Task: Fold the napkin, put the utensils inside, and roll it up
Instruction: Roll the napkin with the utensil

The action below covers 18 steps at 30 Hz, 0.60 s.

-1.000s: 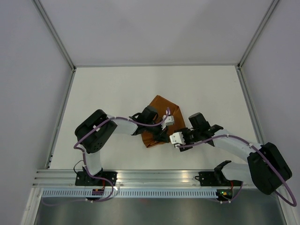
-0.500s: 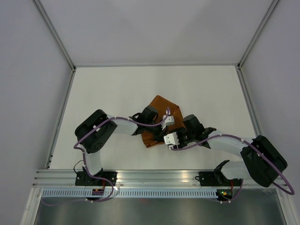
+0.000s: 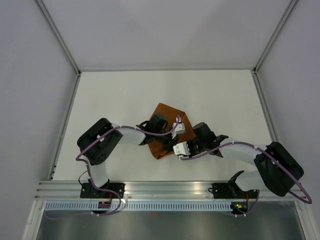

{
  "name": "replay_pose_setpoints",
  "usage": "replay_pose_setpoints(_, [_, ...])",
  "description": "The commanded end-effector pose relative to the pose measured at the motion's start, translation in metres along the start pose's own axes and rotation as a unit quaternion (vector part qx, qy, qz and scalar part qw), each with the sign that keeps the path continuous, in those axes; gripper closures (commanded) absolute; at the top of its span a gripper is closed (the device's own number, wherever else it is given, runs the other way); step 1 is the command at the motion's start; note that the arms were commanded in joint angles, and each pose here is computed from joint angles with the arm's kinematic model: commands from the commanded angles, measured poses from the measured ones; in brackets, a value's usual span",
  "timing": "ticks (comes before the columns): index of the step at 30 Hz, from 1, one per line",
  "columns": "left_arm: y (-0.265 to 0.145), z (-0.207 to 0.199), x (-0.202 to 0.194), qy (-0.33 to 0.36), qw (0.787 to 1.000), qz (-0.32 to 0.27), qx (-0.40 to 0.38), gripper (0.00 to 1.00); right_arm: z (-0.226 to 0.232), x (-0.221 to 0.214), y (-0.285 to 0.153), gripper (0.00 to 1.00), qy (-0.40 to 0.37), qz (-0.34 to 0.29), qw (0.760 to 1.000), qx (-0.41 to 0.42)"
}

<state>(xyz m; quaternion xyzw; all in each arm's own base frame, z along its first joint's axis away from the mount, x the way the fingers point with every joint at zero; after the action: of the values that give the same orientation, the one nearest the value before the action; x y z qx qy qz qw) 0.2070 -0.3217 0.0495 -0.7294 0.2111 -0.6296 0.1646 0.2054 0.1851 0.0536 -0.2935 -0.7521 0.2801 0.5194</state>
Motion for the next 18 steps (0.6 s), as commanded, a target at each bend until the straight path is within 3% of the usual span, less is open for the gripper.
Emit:
replay_pose_setpoints(1, [-0.008,-0.002,0.027,0.025,0.999,-0.035,0.008,0.77,0.001,-0.005,-0.001,0.86,0.007,0.025,1.0,0.017])
replay_pose_setpoints(6, [-0.015,0.003,0.034,0.023,0.998,-0.039,0.045,0.71,0.008,-0.007,0.0,0.89,0.029,0.038,0.998,0.052])
replay_pose_setpoints(12, [-0.033,0.019,0.042,0.016,0.988,-0.043,0.149,0.71,0.01,-0.002,-0.004,0.91,0.052,0.044,0.994,0.081])
replay_pose_setpoints(18, [-0.075,0.033,0.05,-0.012,0.948,-0.089,0.304,0.73,0.011,0.002,-0.006,0.93,0.075,0.057,0.988,0.12])
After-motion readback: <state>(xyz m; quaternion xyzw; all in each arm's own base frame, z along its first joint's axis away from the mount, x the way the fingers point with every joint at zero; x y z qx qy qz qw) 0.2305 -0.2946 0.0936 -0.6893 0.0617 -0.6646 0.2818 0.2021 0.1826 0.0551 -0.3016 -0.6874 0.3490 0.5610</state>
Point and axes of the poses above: each gripper's point midway between its finger pads, its own y axis out along the fingers, its own z axis along the line the jaws close on, x = y × z, the point moved 5 cm from there along -y, back along the fingers, and after that the axes turned 10 degrees about y, right-handed, at the moved point
